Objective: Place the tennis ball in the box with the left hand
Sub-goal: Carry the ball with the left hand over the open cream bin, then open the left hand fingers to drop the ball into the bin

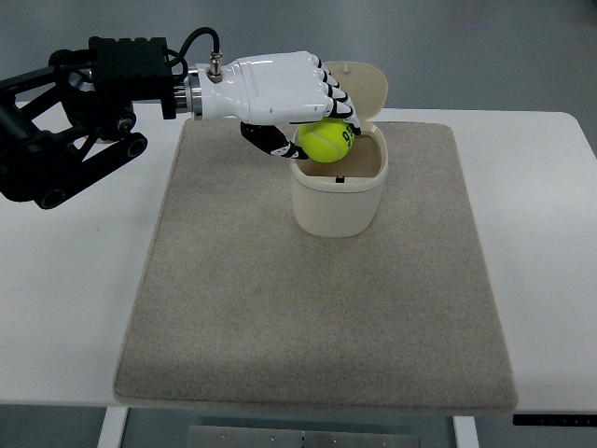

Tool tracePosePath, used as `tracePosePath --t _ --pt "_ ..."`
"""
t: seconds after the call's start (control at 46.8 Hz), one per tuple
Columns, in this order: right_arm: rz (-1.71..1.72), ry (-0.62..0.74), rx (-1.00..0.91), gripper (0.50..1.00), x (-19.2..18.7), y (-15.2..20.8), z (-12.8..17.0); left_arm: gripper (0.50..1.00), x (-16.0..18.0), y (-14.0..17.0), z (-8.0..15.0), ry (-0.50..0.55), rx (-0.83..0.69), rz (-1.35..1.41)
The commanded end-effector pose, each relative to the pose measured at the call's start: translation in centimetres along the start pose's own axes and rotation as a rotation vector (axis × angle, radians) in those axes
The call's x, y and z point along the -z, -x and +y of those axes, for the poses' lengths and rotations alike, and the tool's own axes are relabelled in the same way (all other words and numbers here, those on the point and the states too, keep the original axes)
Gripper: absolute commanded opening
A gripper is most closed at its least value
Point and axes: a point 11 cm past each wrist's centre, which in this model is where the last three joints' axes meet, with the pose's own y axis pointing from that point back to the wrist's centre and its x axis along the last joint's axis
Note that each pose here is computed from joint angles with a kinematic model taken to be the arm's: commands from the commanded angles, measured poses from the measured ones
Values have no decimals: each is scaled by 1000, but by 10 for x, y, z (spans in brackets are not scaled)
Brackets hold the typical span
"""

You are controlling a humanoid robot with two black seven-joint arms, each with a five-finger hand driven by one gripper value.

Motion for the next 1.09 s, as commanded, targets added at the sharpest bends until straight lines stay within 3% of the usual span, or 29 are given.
tracePosePath --t 0.0,0.043,0.171,0.257,0.321,0.47,0.599,0.663,0.876,0.941,1.069 --pt "0 0 0 913 0 0 0 510 1 2 -3 -3 -4 5" --pt "0 0 0 913 0 0 0 520 3 2 -3 -8 -6 4" --pt "0 0 0 913 0 0 0 632 3 3 -3 -10 -9 7" --pt "0 0 0 913 0 0 0 664 2 5 -3 -9 -8 11" --pt "0 0 0 913 0 0 0 722 1 7 -3 -8 -7 18" --pt "0 0 0 913 0 0 0 767 1 8 -3 -10 -9 26" --pt "0 0 0 913 0 0 0 778 1 8 -3 -10 -9 27" --pt "0 0 0 913 0 0 0 838 1 8 -3 -10 -11 31" --pt "-2 0 0 913 0 0 0 889 0 11 -3 -8 -8 38" --pt "0 0 0 913 0 0 0 955 0 11 -3 -8 -7 39" --pt "0 0 0 913 0 0 0 960 -2 12 -2 0 -3 37"
